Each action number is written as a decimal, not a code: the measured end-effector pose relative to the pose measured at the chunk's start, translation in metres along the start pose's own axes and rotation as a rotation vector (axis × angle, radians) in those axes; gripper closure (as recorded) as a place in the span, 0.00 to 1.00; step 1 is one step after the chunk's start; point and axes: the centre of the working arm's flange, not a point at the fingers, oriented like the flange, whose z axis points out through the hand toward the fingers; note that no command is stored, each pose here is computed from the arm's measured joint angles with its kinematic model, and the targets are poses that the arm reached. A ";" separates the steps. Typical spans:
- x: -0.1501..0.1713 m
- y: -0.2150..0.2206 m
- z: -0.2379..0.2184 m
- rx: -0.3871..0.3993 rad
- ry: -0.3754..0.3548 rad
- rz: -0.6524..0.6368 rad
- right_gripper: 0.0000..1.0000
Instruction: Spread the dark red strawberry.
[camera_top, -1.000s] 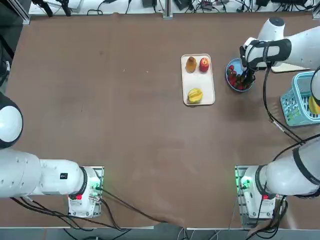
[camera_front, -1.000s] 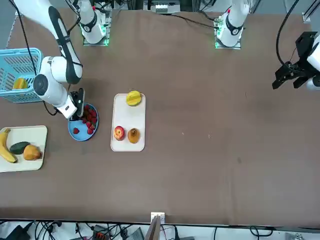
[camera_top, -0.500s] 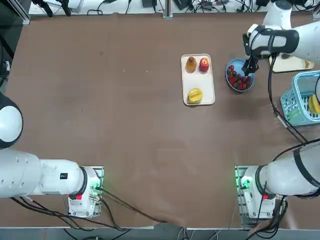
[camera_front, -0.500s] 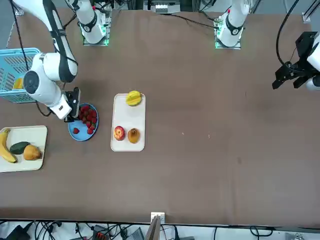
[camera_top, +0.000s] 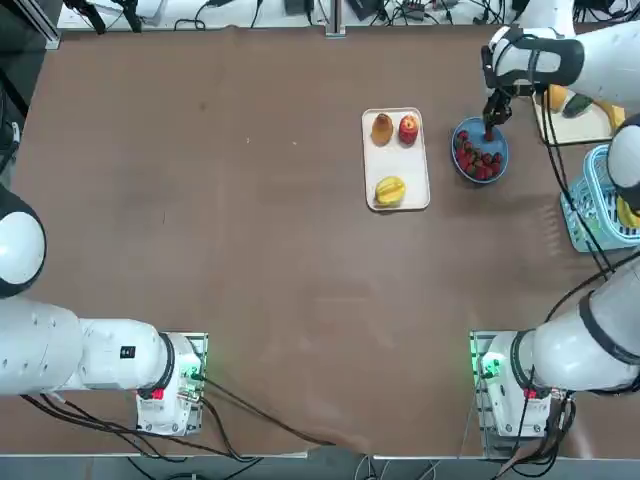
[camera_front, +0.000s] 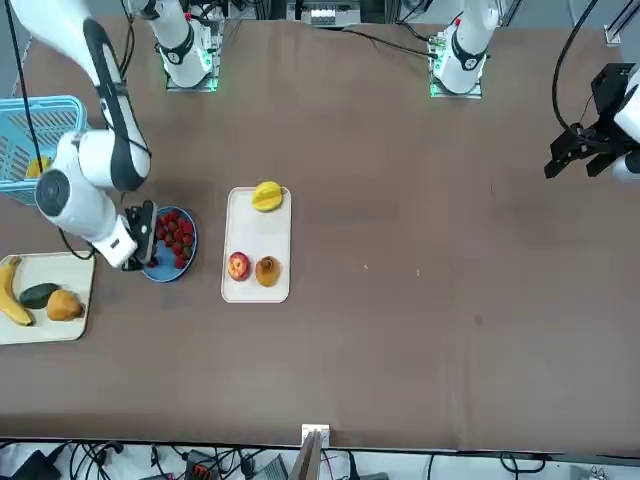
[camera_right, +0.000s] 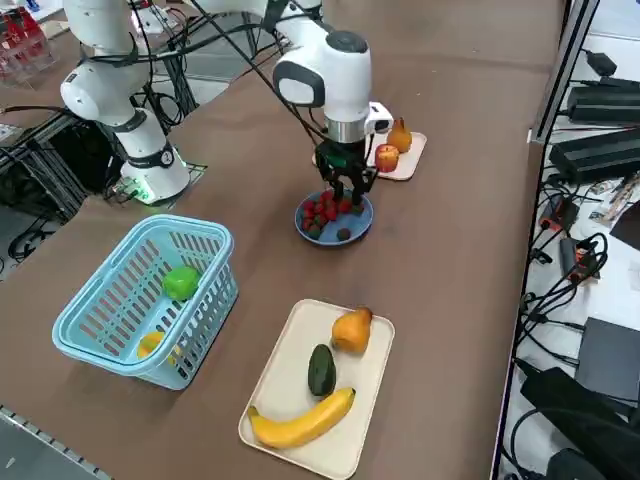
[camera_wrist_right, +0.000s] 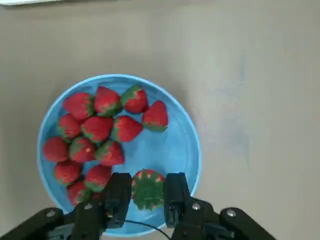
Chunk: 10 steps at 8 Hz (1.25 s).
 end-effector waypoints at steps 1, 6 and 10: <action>0.004 0.008 0.012 0.007 -0.002 0.010 0.61; 0.003 0.017 0.023 0.011 -0.004 0.071 0.10; 0.002 0.030 -0.064 0.028 -0.002 0.391 0.01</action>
